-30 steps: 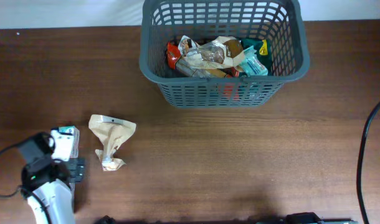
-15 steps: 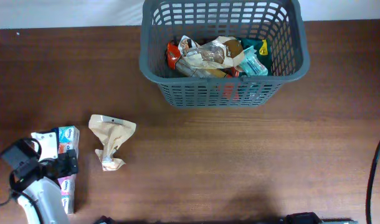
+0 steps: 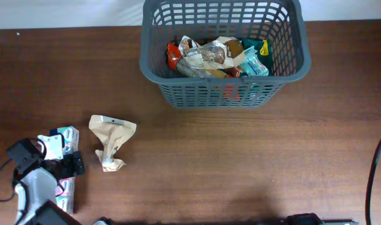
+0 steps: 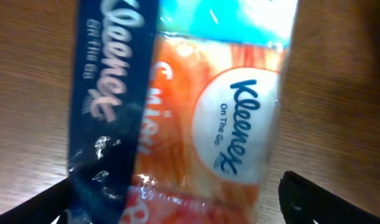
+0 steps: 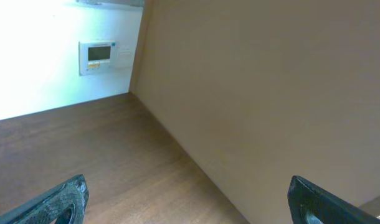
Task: Pack container
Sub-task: 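Lift the Kleenex pack into the basket and open the left gripper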
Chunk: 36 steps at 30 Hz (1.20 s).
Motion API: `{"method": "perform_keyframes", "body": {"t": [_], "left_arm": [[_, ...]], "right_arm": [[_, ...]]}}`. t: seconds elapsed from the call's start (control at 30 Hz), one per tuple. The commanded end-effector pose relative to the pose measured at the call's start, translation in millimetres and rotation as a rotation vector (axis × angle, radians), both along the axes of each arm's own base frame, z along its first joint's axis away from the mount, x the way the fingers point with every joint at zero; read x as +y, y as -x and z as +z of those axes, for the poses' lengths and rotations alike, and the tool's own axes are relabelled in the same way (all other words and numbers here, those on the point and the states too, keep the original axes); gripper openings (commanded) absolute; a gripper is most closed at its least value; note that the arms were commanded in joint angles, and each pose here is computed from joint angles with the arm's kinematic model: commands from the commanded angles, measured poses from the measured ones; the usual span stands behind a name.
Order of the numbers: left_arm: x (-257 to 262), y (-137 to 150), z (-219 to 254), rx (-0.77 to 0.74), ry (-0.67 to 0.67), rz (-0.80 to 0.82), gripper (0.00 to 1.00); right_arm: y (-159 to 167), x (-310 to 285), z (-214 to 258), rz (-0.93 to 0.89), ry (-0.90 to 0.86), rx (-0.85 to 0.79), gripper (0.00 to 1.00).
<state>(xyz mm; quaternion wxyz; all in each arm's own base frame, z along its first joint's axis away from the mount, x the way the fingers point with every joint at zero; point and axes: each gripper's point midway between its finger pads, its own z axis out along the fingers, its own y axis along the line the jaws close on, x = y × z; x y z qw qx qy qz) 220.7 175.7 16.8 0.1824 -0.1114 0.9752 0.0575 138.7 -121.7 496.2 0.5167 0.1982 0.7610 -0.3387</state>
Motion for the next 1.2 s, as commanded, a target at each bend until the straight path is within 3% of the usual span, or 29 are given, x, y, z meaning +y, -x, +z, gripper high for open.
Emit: {"method": "perform_keyframes", "body": {"t": [0.0, 0.07, 0.2, 0.27, 0.33, 0.37, 0.47, 0.6, 0.7, 0.87, 1.07, 1.17], "left_arm": [[-8, 5, -18, 0.033, 0.064, 0.008, 0.9], [-9, 6, -24, 0.049, 0.078, 0.008, 0.89], [-8, 7, -37, 0.073, 0.091, 0.011, 0.79], [-7, 6, -39, 0.074, 0.089, 0.007, 0.65], [-7, 6, -40, 0.081, 0.076, -0.027, 0.2], [-4, 7, -40, 0.089, 0.06, -0.029, 0.02], [5, 4, -36, 0.09, 0.027, -0.021, 0.02], [24, -25, -6, 0.017, -0.039, -0.032, 0.02], [43, -67, 43, -0.09, -0.133, -0.067, 0.02], [50, -156, 167, -0.351, -0.325, -0.174, 0.01], [-24, -244, 316, -0.777, -0.427, -0.377, 0.02], [-79, -269, 364, -0.988, -0.399, -0.449, 0.02]], "right_arm": [[3, -2, 0, -0.019, 0.004, 0.0, 0.99], [3, -2, 0, -0.019, 0.004, 0.001, 0.99], [3, -2, 0, -0.019, 0.004, 0.0, 0.99], [3, -2, 0, -0.019, 0.004, 0.0, 0.99], [3, -2, 0, -0.02, 0.004, 0.0, 0.99], [3, -2, 0, -0.02, 0.004, 0.0, 0.99], [3, -2, 0, -0.02, 0.004, 0.0, 0.99], [1, -2, 5, -0.019, 0.002, -0.027, 0.99], [-1, -2, 10, -0.019, -0.001, -0.056, 0.99], [-2, -1, 11, -0.015, -0.004, -0.067, 0.99], [-6, 3, 10, 0.018, -0.016, -0.067, 0.99], [-8, 3, 10, 0.021, -0.017, -0.065, 0.99]]}}
